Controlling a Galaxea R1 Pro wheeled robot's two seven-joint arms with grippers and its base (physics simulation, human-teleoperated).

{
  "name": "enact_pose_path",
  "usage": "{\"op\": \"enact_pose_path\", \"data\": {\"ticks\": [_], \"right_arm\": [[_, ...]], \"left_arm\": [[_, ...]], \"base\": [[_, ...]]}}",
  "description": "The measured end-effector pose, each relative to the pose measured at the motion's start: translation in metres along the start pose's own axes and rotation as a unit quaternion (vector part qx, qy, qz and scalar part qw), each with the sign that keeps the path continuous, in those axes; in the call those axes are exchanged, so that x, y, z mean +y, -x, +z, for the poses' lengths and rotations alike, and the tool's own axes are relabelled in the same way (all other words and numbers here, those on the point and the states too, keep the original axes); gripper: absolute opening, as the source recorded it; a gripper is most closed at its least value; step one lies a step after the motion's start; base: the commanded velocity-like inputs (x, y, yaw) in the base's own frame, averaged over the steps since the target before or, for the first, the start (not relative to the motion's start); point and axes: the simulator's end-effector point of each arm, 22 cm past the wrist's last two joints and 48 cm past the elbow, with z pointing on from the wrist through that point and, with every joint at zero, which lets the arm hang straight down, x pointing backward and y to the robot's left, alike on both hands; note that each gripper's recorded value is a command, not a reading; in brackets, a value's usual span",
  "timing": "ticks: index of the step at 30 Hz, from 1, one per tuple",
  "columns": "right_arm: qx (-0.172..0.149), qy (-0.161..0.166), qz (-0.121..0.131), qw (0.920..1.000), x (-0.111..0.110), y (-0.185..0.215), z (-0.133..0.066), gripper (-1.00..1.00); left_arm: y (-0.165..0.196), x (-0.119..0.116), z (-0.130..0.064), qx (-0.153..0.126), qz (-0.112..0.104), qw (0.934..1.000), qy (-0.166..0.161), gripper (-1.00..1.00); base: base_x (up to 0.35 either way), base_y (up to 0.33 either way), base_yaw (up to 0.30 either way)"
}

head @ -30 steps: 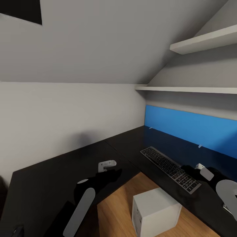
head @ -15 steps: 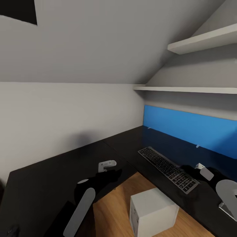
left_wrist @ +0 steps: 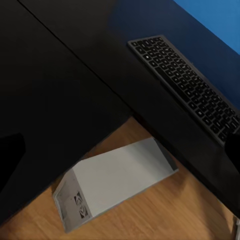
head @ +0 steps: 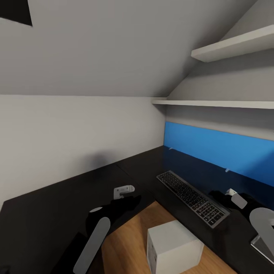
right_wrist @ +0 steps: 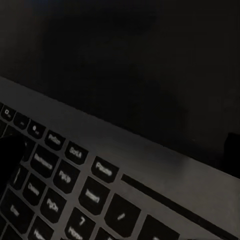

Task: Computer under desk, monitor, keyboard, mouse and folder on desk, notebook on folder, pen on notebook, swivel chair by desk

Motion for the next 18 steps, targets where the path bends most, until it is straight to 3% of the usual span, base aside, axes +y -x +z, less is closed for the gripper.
{"op": "enact_pose_path", "data": {"ticks": [7,18], "right_arm": [[0.000,0.000,0.000,1.0000,0.0000,0.0001,-0.0002,1.00],[0.000,0.000,0.000,1.0000,-0.0006,-0.0011,0.0011,1.00]], "left_arm": [[0.0001,-0.0001,-0.0002,0.000,0.000,1.0000,0.000,1.00],[0.0027,-0.0060,-0.0014,-0.006,-0.002,0.9999,-0.009,1.00]], "base": [[0.168,-0.010,0.000],[0.008,-0.001,0.000]]}}
